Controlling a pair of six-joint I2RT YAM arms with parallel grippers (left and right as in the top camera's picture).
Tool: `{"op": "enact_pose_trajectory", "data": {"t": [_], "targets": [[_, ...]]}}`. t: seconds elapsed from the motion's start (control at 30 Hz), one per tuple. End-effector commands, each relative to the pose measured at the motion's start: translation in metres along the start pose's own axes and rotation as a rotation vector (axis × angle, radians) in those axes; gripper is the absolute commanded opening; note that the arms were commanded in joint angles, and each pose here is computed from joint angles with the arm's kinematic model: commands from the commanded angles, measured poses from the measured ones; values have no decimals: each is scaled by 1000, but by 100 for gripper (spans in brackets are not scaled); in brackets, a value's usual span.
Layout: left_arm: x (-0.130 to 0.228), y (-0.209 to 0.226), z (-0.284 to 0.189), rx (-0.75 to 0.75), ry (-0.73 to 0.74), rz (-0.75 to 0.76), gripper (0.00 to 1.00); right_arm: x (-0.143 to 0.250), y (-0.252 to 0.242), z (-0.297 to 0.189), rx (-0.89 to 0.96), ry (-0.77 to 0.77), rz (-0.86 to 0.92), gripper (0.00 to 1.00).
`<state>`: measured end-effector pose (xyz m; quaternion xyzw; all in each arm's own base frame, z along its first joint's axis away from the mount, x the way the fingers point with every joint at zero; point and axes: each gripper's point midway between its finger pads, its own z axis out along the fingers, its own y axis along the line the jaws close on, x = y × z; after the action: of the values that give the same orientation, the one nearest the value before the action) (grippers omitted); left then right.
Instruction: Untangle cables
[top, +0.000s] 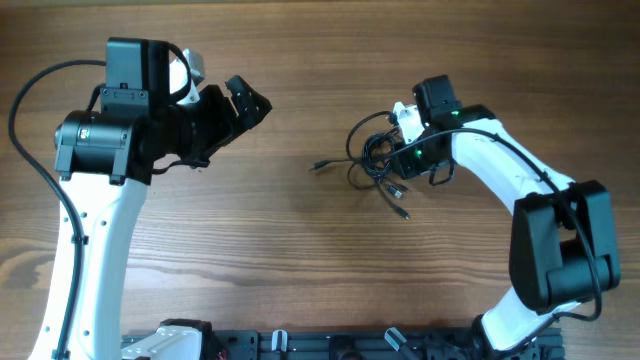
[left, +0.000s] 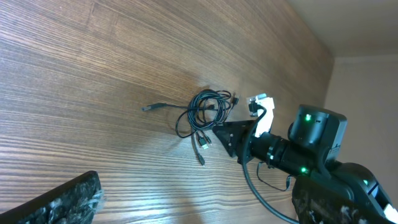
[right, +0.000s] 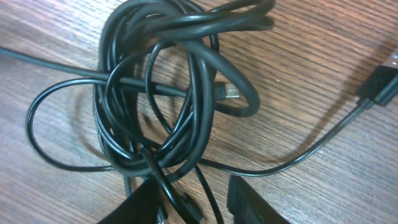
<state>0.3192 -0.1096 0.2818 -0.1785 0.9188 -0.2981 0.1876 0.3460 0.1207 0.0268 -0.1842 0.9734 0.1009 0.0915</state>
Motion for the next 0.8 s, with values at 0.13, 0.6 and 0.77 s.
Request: {"op": "enact_pose_trajectory", "data": {"t": [0.13,0.6,0.77], "targets": [[-4,1,-2,-22,-26,13,100,9,28,2,-190,34,12,4],[0,-2,7,6,27,1,100,-73,200,-333,-1350,-319,-246,4],[15,-22,10,79,86,37,100,-68,218,-359,-1343,-383,-353,4]]}}
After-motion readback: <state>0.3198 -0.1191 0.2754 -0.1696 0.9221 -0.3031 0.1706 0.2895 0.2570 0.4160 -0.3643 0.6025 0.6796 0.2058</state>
